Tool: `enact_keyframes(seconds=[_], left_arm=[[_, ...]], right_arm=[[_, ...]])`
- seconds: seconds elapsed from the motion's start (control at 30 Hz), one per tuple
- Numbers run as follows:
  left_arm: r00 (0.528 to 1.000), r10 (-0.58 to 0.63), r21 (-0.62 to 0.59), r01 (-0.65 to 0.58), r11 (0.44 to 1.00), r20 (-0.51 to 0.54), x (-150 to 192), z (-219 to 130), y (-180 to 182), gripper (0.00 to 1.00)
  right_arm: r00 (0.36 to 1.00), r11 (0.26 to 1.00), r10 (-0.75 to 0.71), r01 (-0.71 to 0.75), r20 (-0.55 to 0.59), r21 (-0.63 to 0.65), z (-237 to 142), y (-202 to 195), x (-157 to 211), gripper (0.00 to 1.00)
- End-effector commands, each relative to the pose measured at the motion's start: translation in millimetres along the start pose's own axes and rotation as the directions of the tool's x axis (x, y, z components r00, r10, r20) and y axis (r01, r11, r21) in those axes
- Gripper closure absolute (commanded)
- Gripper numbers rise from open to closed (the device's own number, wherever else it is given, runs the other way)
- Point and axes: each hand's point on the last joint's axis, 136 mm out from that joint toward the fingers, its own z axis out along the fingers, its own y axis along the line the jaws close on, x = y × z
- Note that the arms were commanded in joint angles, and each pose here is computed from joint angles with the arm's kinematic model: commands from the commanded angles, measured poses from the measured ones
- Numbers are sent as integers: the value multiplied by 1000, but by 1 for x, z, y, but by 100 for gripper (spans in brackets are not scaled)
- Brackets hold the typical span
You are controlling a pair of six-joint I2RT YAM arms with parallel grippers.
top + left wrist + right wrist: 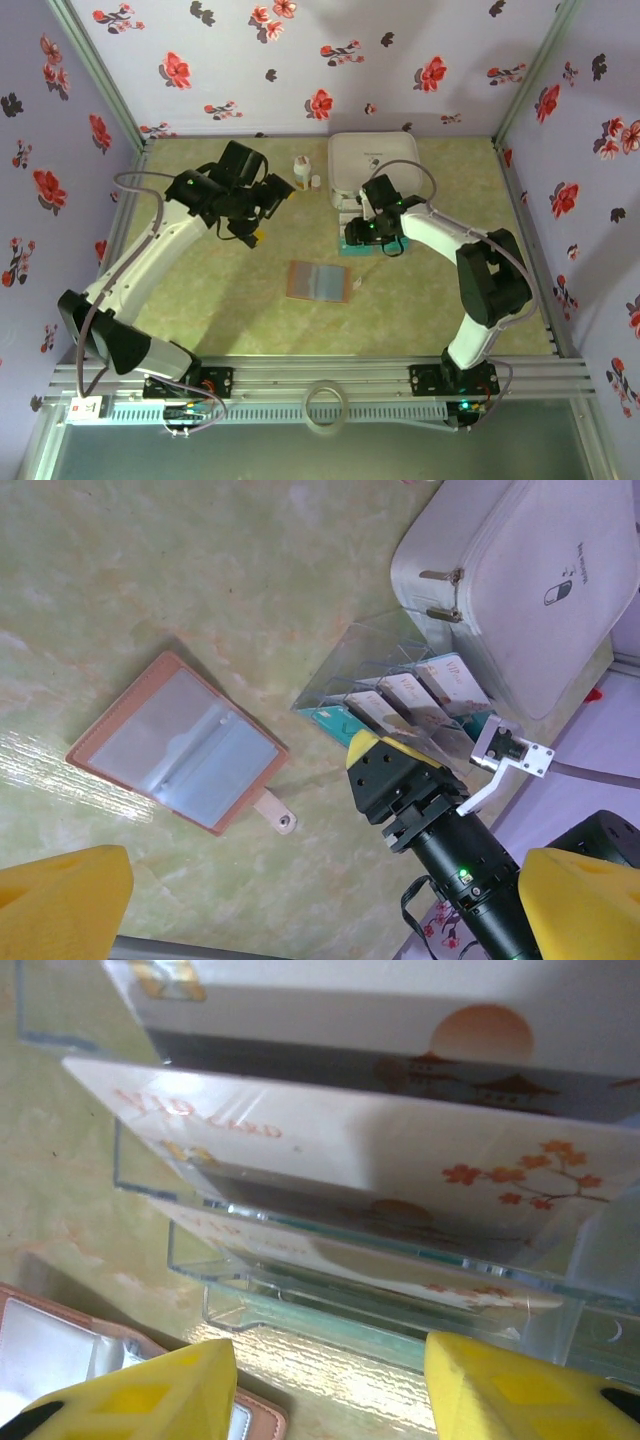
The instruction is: Put the credit cards into the card holder
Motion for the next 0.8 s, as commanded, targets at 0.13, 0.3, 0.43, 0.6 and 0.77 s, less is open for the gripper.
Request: enact_keyframes(seconds=[0.13,0.3,0.43,0.6,0.77], left_arm=[[1000,16,11,-17,1000,18,-3,-8,-4,0],[999,22,70,-24,997,32,-1,-15,-11,0],[996,47,55,-51,997,70,-10,-19,-19,0],[996,65,9,-66,998,56,-7,-5,-5,0],[992,116,-20,-115,993,58,-7,12,22,0]], right_arm=[[999,999,-41,41,14,-9,-6,7,-8,48],[997,998,-61,60,47,33,-23,1,-10,48],[995,995,-95,94,37,28,-23,3,-11,48],[987,988,-156,156,34,19,-22,13,-15,48],[970,970,-244,243,23,29,-17,22,-16,48]])
